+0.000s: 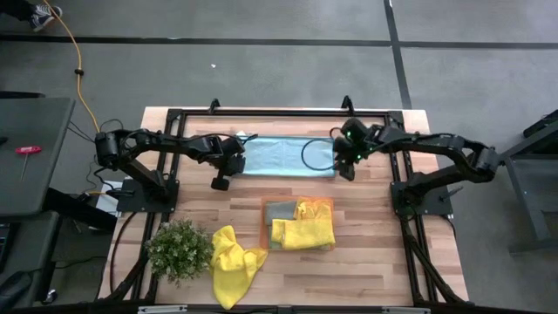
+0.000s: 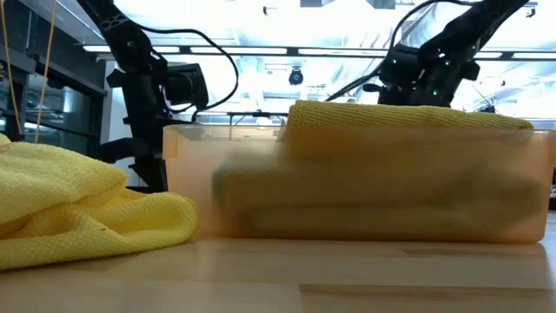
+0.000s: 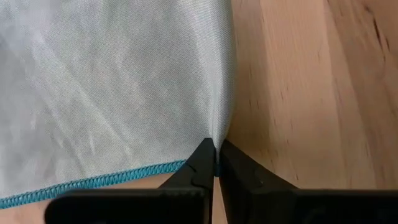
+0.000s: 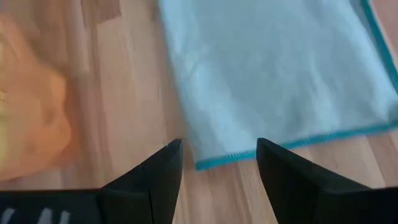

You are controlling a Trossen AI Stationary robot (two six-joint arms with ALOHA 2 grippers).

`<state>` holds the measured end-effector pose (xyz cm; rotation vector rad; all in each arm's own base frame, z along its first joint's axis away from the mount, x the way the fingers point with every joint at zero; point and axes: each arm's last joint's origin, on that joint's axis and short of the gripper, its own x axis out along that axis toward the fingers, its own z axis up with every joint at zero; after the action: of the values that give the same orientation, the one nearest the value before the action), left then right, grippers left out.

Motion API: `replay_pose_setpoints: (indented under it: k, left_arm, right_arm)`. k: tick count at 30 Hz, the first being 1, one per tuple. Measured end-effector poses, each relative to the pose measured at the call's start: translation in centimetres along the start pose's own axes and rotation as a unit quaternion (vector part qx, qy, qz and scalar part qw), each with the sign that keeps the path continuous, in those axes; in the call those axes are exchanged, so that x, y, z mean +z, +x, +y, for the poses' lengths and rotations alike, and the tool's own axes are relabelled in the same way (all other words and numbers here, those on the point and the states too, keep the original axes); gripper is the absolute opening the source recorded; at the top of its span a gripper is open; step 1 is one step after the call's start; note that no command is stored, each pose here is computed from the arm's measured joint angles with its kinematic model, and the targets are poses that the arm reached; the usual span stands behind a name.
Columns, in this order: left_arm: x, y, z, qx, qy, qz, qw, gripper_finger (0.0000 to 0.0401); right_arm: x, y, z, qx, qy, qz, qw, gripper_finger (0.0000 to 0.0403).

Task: Fold microfiber towels
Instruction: Fold the blue microfiber towel

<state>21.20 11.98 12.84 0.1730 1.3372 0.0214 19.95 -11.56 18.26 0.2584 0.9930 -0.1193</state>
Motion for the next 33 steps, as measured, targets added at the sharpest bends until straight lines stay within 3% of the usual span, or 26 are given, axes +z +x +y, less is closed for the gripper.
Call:
replay_pose_setpoints:
  k: [10, 18, 25, 29, 33]
  left_arm:
    - [0.0, 0.0, 0.0, 0.003, -0.006, 0.002, 1.000, 0.0003]
    - [0.0, 0.0, 0.0, 0.002, -0.022, 0.001, 1.000, 0.0004]
    - [0.0, 0.0, 0.0, 0.000, -0.034, 0.000, 0.999, 0.0004]
    - [0.0, 0.0, 0.0, 0.000, -0.037, 0.001, 0.999, 0.0005]
    - [0.0, 0.0, 0.0, 0.000, -0.048, 0.001, 0.999, 0.0005]
  right_arm:
    - [0.2, 4.5, 3.4, 0.002, -0.155, 0.068, 0.986, 0.0197]
    - [-0.2, 6.2, 3.9, -0.059, -0.179, 0.110, 0.976, 0.0197]
    - [-0.3, 6.5, 3.8, -0.065, -0.176, 0.118, 0.975, 0.0193]
    - [-0.4, 6.5, 3.8, -0.064, -0.157, 0.121, 0.978, 0.0156]
    - [-0.5, 6.5, 3.9, -0.064, -0.131, 0.124, 0.981, 0.0082]
